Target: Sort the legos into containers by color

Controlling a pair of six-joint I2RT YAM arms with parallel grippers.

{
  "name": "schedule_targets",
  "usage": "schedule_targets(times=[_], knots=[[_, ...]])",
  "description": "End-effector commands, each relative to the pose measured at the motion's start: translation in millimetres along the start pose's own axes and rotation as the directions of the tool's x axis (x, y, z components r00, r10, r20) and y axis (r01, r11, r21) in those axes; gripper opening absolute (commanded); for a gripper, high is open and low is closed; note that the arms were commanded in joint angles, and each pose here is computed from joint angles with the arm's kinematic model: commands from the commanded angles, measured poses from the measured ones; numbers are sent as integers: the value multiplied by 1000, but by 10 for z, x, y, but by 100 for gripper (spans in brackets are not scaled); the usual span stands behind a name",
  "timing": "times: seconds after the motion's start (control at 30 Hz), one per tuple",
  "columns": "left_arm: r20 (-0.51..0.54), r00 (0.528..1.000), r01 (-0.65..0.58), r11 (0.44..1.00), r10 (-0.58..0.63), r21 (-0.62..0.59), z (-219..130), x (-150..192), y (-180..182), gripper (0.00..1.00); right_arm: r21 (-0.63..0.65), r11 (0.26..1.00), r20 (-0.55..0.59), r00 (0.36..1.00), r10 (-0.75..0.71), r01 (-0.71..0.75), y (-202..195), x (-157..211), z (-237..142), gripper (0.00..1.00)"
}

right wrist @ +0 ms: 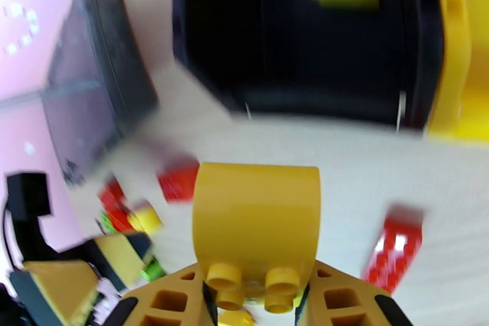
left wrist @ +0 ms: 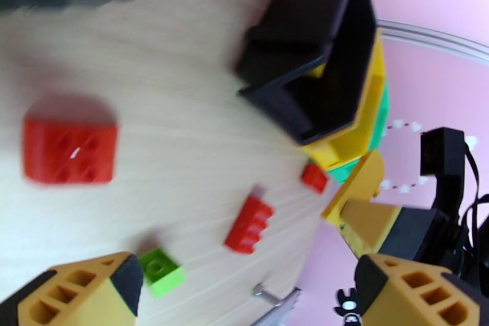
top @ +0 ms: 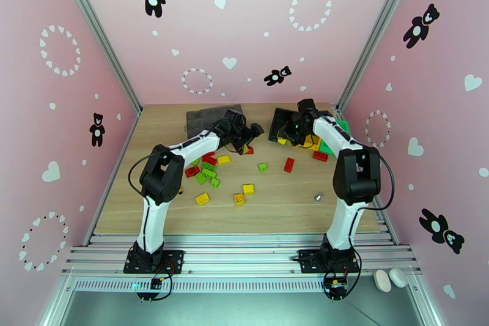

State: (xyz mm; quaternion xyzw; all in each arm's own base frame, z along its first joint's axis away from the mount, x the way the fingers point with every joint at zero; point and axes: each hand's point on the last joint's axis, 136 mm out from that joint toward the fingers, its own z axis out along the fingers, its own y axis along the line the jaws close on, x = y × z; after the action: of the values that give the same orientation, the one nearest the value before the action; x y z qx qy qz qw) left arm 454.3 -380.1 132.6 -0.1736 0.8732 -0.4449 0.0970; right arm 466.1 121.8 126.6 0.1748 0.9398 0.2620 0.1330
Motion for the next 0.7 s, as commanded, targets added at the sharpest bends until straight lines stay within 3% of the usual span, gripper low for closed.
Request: schedule_targets(times=[0.0, 0.17, 0.23, 0.37, 0.67], knots=[[-36, 999, -5, 997, 8, 82, -27, -69, -282, 97, -29, 998, 18, 998, 59, -59, 63, -250, 49, 21], [-27, 999, -20, 997, 22, 71, -71, -145, -307, 97, -27, 997, 50, 996, 77, -75, 111, -524, 66, 33], [-16, 1000, -23, 998, 24, 59, -117, -168, -278, 97, -25, 997, 52, 996, 74, -72, 135, -578, 71, 43], [10, 999, -47, 999, 47, 17, -243, -178, -211, 98, -19, 998, 63, 996, 60, -58, 152, -608, 22, 51], [79, 993, -79, 990, 88, -119, -591, -80, 88, 98, 46, 997, 26, 998, -60, 59, 163, -238, -156, 52]])
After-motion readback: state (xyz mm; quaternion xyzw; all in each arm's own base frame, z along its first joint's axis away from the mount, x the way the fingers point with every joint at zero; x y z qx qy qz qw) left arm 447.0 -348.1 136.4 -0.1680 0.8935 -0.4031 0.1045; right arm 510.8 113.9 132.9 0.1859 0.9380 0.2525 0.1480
